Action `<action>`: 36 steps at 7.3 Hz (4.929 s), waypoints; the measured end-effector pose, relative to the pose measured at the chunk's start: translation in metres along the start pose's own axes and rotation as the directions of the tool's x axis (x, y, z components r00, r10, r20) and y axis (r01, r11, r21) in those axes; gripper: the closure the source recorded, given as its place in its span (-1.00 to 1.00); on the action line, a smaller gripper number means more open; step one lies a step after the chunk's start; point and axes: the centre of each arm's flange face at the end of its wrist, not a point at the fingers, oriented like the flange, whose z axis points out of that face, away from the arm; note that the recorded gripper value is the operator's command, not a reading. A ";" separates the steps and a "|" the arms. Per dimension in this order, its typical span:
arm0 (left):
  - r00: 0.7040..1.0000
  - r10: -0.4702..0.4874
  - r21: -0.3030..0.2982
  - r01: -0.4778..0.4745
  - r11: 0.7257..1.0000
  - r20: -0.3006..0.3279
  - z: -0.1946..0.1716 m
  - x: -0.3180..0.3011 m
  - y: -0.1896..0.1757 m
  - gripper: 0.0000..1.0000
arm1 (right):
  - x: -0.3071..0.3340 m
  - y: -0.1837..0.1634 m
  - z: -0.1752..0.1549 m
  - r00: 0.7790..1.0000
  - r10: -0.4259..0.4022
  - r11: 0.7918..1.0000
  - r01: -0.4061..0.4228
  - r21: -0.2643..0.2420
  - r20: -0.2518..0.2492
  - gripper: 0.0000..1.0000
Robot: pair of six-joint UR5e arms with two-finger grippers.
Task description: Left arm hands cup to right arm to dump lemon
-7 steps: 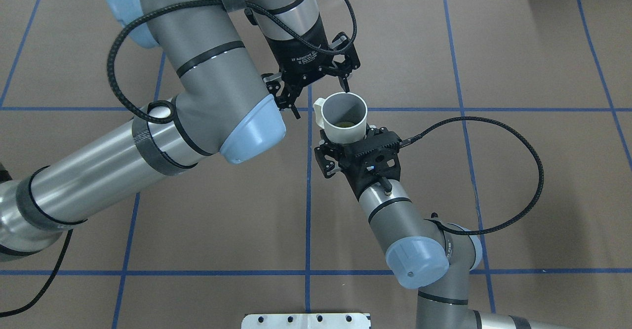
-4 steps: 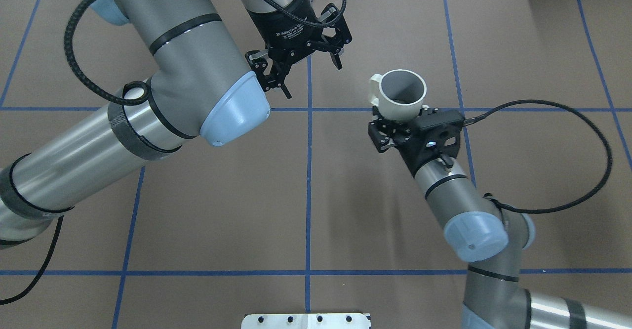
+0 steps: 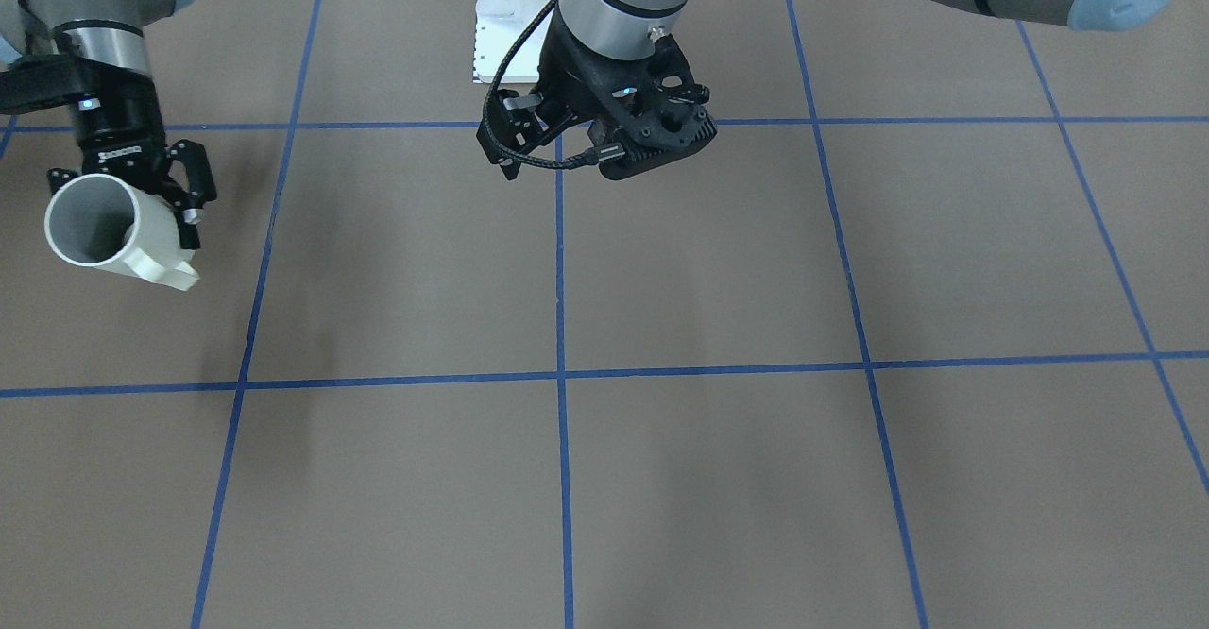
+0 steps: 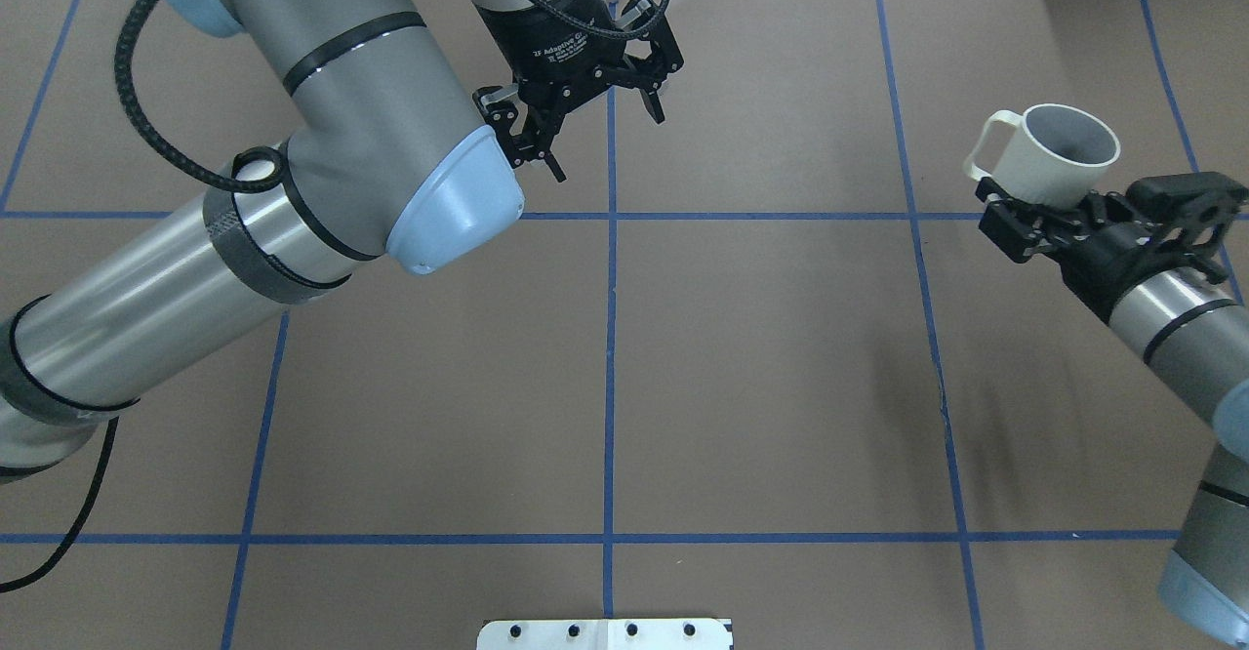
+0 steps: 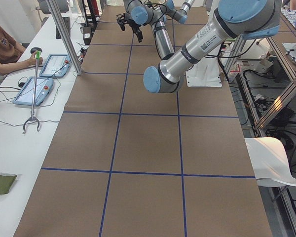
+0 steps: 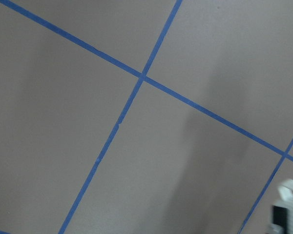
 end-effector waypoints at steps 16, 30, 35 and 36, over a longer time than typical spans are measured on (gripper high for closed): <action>1.000 0.007 0.035 -0.007 0.999 0.008 0.008 0.002 0.002 -1.00 | 0.353 0.000 -0.144 0.365 0.931 0.365 -0.924 -0.114 0.025 0.87; 1.000 0.007 0.058 -0.007 0.998 0.004 -0.003 0.009 0.010 -1.00 | 0.399 -0.003 -0.189 -0.598 0.796 -0.584 -0.800 -0.141 0.094 0.82; 1.000 0.001 0.062 -0.002 0.998 0.012 -0.007 0.012 0.012 -1.00 | 0.395 -0.013 -0.186 -0.660 0.742 -0.638 -0.749 -0.179 0.118 0.84; 1.000 0.001 0.061 -0.002 0.998 0.013 -0.007 0.012 0.012 -1.00 | 0.392 -0.018 -0.183 -0.662 0.739 -0.637 -0.747 -0.192 0.127 0.82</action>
